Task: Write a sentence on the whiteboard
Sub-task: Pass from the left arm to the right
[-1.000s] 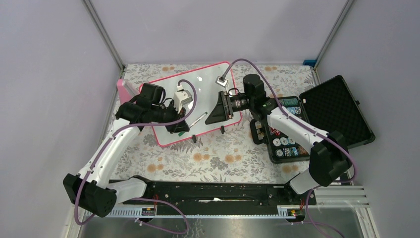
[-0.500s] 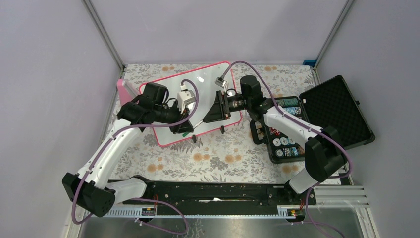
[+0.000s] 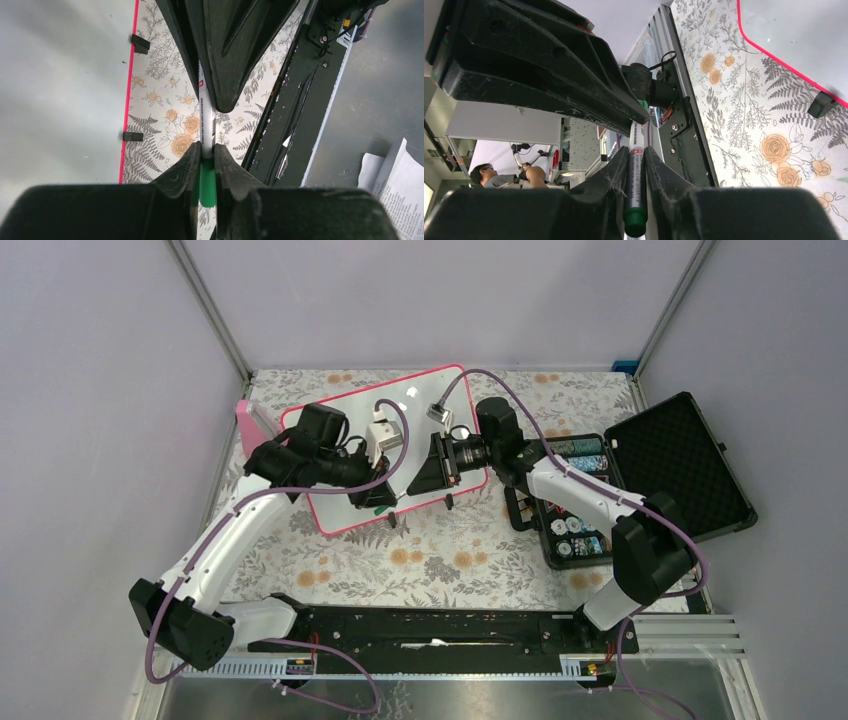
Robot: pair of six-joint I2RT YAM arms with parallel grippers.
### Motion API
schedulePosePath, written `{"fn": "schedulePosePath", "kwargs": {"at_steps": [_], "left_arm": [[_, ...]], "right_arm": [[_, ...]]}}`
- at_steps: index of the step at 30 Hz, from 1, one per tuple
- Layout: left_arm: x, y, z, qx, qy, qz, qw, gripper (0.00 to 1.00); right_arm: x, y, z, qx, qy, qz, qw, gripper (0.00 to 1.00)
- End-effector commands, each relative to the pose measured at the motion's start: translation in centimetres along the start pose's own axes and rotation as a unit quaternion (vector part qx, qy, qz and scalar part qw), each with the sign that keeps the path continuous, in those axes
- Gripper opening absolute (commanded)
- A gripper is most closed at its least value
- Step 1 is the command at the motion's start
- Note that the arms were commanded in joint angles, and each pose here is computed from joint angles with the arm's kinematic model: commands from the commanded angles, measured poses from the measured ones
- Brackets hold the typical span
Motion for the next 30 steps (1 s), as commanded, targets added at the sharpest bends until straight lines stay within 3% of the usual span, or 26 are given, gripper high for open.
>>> {"fn": "schedulePosePath", "kwargs": {"at_steps": [1, 4, 8, 9, 11, 21, 27, 30], "left_arm": [[-0.4, -2.1, -0.6, 0.028, 0.011, -0.03, 0.999, 0.0], [-0.4, -1.9, -0.7, 0.025, 0.012, -0.027, 0.999, 0.02], [-0.6, -1.7, -0.5, 0.017, 0.001, -0.025, 1.0, 0.44], [-0.8, -1.7, -0.3, 0.015, -0.006, -0.027, 0.999, 0.52], [-1.0, -1.7, 0.0, 0.008, -0.014, -0.033, 0.999, 0.57], [0.0, -0.6, 1.1, -0.01, -0.023, -0.025, 0.999, 0.55], [-0.4, -0.7, 0.6, -0.007, -0.015, -0.032, 0.999, 0.35], [-0.7, -0.4, -0.5, -0.008, 0.024, -0.032, 0.999, 0.35]], "right_arm": [[0.5, -0.3, 0.3, -0.022, 0.003, 0.004, 1.0, 0.16], [0.4, -0.5, 0.4, -0.028, 0.005, 0.003, 1.0, 0.0], [-0.1, -0.9, 0.5, -0.042, 0.015, -0.006, 0.999, 0.0], [-0.3, -1.0, 0.6, -0.044, 0.017, -0.009, 0.999, 0.0], [-0.6, -1.3, 0.8, -0.047, 0.019, -0.016, 0.999, 0.0], [-1.0, -2.3, 2.6, -0.018, -0.016, -0.048, 0.999, 0.0], [-1.4, -1.9, 3.0, -0.036, -0.029, -0.044, 0.998, 0.0], [-1.5, -1.6, 3.4, -0.057, -0.044, -0.035, 0.997, 0.0]]}}
Point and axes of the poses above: each gripper's point midway between its finger pads, its own x axis out along the fingers, its own z axis along the line the jaws close on, y = z × x, the point moved 3 cm from there along -x, back along the fingers, and after that the axes turned 4 degrees about -x, right-handed, at the moved point
